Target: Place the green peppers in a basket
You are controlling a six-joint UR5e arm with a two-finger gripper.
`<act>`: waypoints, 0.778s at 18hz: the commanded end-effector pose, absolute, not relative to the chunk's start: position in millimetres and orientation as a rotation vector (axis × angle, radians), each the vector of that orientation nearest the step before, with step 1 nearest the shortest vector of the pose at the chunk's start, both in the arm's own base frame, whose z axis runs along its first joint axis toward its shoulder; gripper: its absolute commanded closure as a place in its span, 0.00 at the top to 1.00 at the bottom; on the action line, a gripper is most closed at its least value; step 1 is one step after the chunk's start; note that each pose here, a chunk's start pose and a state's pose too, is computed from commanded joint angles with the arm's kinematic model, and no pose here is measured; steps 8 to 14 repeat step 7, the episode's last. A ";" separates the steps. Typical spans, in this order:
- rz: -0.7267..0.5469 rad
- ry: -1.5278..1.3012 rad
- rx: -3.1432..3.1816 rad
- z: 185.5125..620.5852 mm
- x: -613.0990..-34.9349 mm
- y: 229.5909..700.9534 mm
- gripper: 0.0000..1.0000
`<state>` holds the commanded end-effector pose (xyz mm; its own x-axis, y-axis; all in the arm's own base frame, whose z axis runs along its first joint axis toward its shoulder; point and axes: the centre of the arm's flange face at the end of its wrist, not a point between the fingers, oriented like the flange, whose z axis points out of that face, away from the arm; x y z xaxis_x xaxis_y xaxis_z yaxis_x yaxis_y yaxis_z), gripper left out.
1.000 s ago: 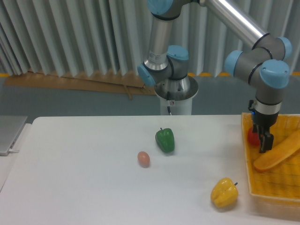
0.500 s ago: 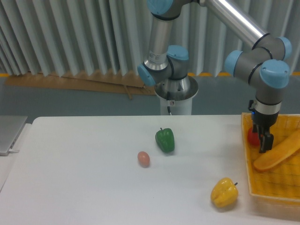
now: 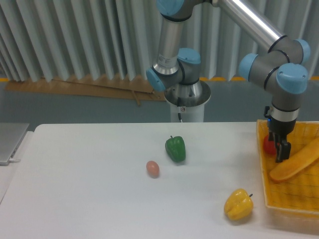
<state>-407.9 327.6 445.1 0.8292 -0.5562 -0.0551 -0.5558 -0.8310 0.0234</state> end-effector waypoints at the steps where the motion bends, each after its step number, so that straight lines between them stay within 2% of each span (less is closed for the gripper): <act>1: -0.084 -0.909 2.999 442.1 -407.5 326.7 1.00; 14: -0.081 -0.882 3.009 440.1 -414.5 317.3 1.00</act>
